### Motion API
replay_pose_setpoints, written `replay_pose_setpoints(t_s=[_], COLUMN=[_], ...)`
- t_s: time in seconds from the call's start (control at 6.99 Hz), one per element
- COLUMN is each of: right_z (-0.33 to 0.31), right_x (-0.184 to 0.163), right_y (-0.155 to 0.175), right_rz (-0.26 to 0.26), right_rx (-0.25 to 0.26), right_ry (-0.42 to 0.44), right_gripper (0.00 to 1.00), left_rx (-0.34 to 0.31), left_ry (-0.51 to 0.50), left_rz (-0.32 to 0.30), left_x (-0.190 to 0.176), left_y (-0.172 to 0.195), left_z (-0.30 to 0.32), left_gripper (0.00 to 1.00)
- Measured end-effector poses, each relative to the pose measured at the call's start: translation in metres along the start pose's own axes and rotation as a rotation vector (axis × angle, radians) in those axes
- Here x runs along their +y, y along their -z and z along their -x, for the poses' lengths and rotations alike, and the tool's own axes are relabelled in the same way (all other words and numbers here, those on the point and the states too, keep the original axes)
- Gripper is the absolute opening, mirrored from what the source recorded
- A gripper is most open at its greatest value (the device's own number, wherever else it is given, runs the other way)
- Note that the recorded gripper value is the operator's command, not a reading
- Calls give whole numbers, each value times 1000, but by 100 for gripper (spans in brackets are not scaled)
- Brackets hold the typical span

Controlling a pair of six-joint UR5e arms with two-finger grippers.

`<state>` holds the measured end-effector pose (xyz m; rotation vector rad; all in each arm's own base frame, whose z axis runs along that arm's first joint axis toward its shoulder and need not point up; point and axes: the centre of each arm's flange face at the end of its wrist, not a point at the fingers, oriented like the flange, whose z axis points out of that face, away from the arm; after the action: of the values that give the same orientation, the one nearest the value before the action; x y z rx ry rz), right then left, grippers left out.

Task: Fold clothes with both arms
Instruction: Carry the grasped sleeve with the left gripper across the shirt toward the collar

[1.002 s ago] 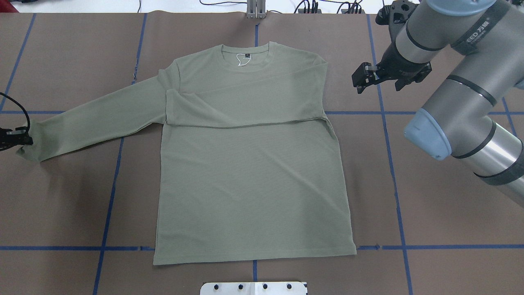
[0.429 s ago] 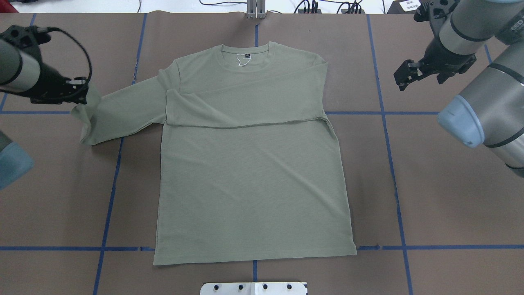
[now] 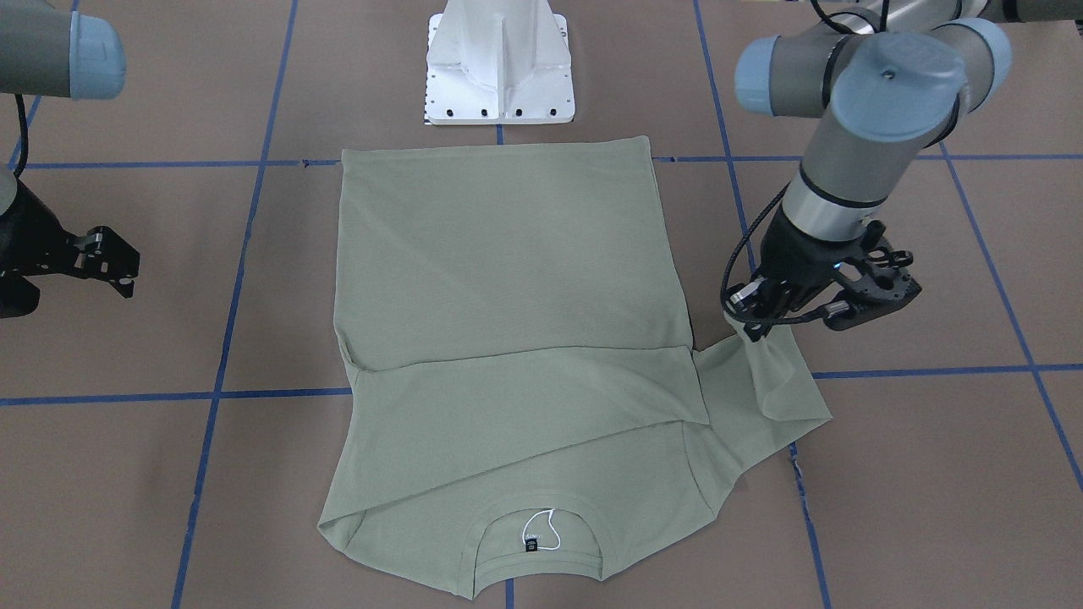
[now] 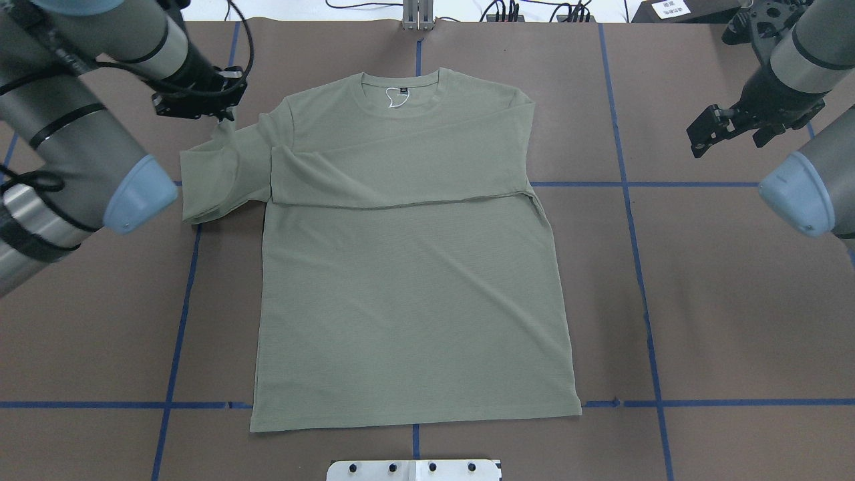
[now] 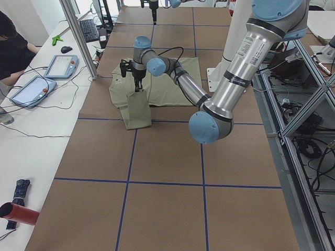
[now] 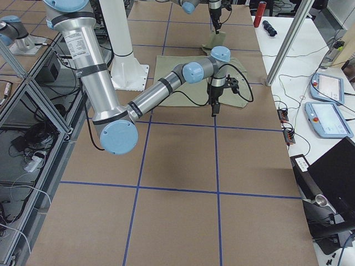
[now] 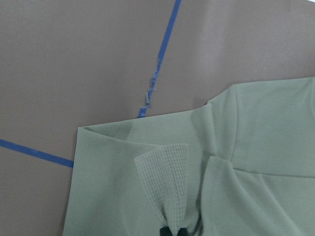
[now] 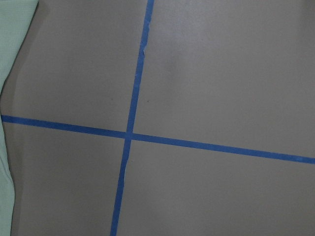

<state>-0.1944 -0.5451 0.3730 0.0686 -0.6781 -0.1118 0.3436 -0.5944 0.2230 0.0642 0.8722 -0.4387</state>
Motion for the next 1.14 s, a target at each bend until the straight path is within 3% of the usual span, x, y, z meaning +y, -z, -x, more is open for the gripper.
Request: replay_pose_setpoints(t_s=[0.43, 0.72, 0.86, 1.14], right_z=[-9, -10, -10, -8], right_x=[4, 4, 4, 3], right_y=[-6, -7, -8, -7], right_rz=[15, 21, 24, 24], right_rx=[1, -3, -8, -11], right_ry=[-12, -16, -19, -23], right_gripper=[100, 100, 100, 100], left_rx=[132, 186, 199, 216], left_ry=[122, 161, 174, 198], left_rz=[68, 144, 160, 156], left_x=[45, 119, 145, 164], left_y=[27, 32, 14, -49], left_z=[-157, -223, -239, -251], left_gripper=[0, 0, 0, 0])
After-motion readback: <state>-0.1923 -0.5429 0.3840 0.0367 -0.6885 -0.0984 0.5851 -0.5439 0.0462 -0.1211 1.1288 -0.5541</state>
